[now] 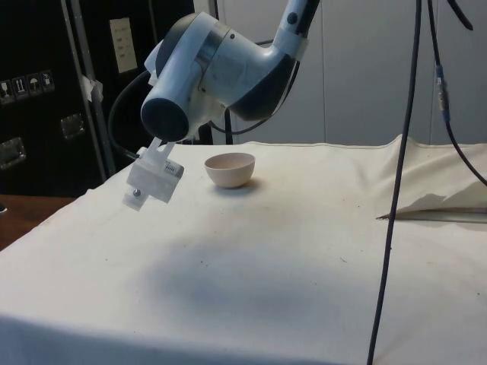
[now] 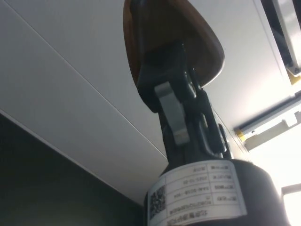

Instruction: Pour the coffee beans from the cup into the bowl.

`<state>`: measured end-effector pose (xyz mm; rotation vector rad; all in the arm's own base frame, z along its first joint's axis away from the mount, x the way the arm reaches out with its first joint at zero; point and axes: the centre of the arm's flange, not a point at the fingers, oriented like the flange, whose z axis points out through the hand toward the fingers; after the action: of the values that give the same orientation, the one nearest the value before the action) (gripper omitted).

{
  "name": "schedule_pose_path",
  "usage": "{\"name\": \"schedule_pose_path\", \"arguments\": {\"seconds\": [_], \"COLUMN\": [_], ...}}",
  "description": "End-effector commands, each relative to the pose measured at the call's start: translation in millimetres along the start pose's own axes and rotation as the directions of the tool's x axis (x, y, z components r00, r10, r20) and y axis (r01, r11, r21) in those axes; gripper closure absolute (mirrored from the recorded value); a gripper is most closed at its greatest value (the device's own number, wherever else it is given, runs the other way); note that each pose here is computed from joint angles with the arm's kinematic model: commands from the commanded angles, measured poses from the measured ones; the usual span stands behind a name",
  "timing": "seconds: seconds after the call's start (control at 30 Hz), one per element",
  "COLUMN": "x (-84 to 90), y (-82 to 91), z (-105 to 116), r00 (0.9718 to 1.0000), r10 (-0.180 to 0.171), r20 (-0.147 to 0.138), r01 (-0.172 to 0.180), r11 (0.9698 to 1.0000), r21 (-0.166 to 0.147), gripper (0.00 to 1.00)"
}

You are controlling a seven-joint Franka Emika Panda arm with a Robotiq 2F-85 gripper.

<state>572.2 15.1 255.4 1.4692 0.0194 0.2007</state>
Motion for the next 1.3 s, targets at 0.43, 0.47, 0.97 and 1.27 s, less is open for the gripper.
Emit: {"name": "schedule_pose_path", "arguments": {"seconds": [0.43,0.47,0.97,1.27], "x": [-0.1,-0.2,0.5,3.0], "y": [0.0,0.0,7.2,24.4], "z": [1,0,0,-5], "r00": [1.0000,1.0000,1.0000,0.9997], "r10": [0.000,0.000,0.006,0.022], "r20": [0.001,0.002,0.006,0.012], "r01": [0.000,0.000,-0.006,-0.022], "r11": [1.0000,1.0000,1.0000,0.9997], "r21": [-0.001,0.000,0.008,0.014], "gripper": [0.99,0.99,0.99,0.99]}}
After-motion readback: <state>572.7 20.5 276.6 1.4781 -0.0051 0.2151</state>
